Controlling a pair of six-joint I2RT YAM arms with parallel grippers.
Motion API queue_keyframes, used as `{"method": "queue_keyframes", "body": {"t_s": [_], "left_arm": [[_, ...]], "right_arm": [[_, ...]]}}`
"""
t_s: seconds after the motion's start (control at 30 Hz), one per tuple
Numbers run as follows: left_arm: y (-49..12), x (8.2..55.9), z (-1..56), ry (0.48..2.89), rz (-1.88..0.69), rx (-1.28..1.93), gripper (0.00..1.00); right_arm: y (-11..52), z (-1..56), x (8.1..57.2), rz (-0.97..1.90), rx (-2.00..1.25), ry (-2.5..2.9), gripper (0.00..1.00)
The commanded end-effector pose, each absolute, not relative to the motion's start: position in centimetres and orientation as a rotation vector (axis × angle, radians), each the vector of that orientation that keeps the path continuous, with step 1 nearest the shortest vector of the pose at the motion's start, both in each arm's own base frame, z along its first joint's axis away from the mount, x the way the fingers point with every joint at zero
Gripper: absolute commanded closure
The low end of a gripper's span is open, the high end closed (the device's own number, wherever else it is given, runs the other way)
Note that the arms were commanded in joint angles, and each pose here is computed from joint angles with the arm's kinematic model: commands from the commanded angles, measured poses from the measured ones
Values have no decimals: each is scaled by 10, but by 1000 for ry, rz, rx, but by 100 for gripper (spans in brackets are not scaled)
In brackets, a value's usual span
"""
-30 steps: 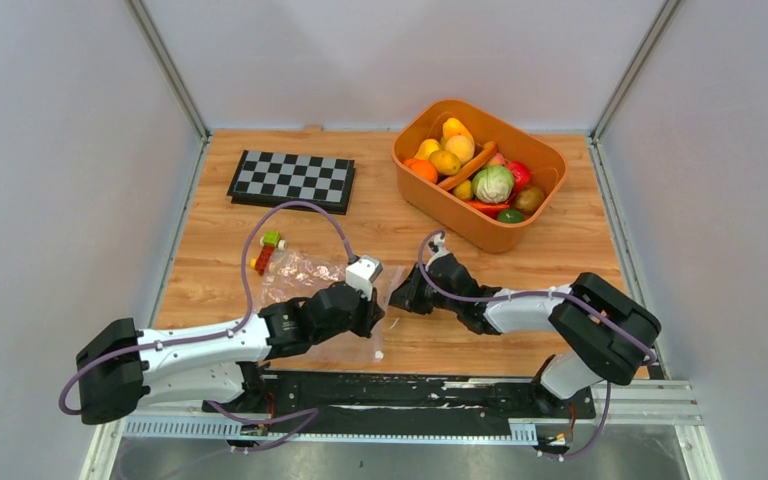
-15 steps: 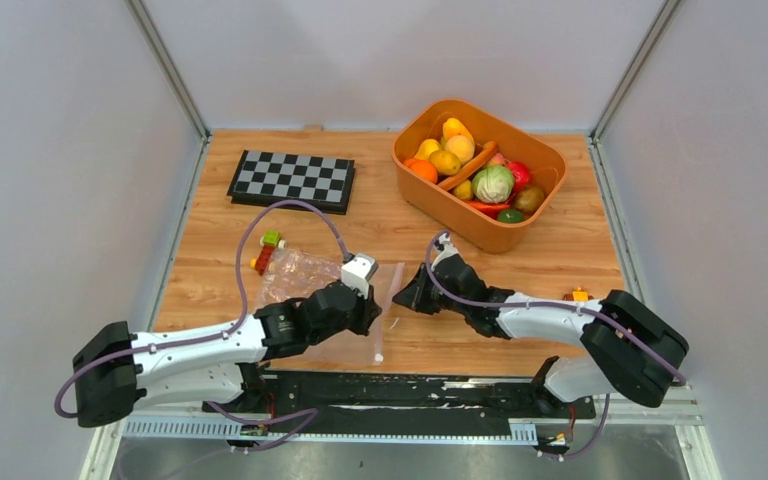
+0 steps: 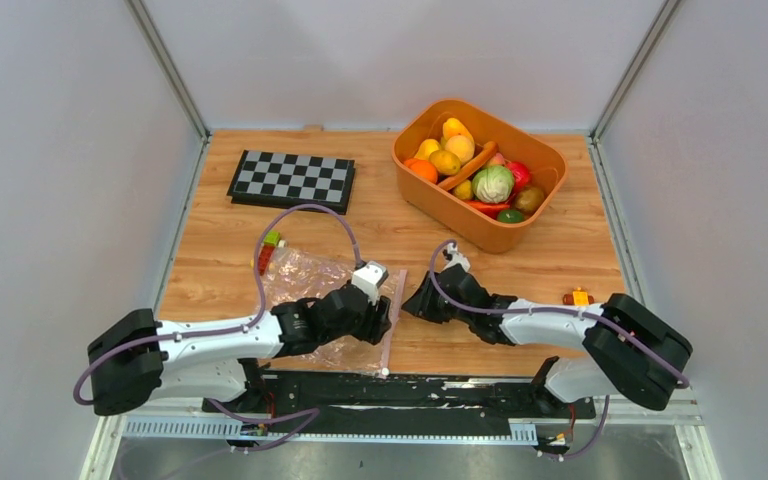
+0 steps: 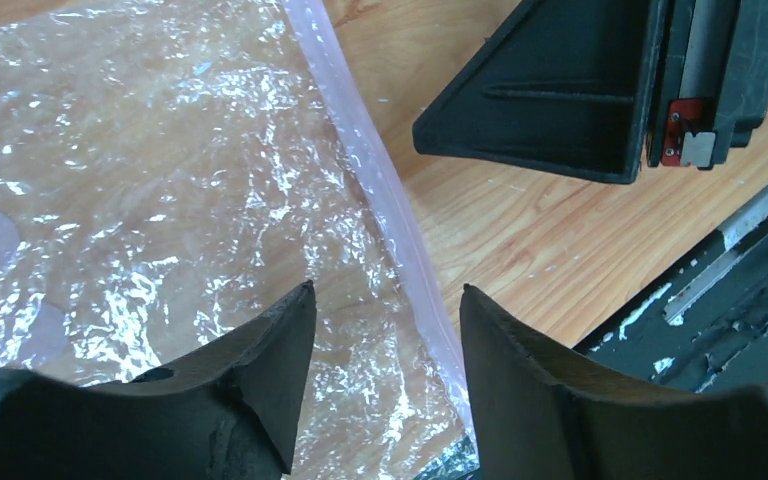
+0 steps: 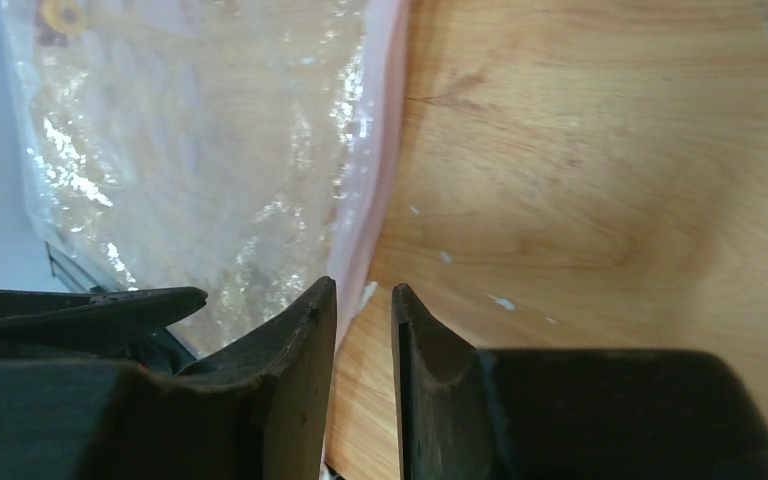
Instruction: Place the food in the zip-top bag and seal the zipper
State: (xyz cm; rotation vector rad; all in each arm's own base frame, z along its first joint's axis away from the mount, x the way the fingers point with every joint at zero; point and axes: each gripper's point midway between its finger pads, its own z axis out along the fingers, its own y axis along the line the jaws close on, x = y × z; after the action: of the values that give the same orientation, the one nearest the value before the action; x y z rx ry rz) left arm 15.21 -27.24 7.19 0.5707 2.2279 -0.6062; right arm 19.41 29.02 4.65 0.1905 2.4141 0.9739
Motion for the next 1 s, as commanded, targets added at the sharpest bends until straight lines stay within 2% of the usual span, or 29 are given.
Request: {"method": "queue_keyframes", "body": {"t_s": [0.0,0.2,0.4,0.73,0.97], "left_arm": [[-290,148,79,2205,-687,610,36],[-292,149,55,2268,-551,679,28],[-297,155,46,2296,-437,692,30],[-297,160,36,2317,-366,704,57],[-294,161,35,2317,-349,695,72]], "right_arm": [[276,48,201,907,253,2374,72],[249,54,207,771,300,2353,71],[227,59,202,732,358,2322,70],[223,65,196,780,359,2294,70],[232,63,195,813,323,2311,70]]}}
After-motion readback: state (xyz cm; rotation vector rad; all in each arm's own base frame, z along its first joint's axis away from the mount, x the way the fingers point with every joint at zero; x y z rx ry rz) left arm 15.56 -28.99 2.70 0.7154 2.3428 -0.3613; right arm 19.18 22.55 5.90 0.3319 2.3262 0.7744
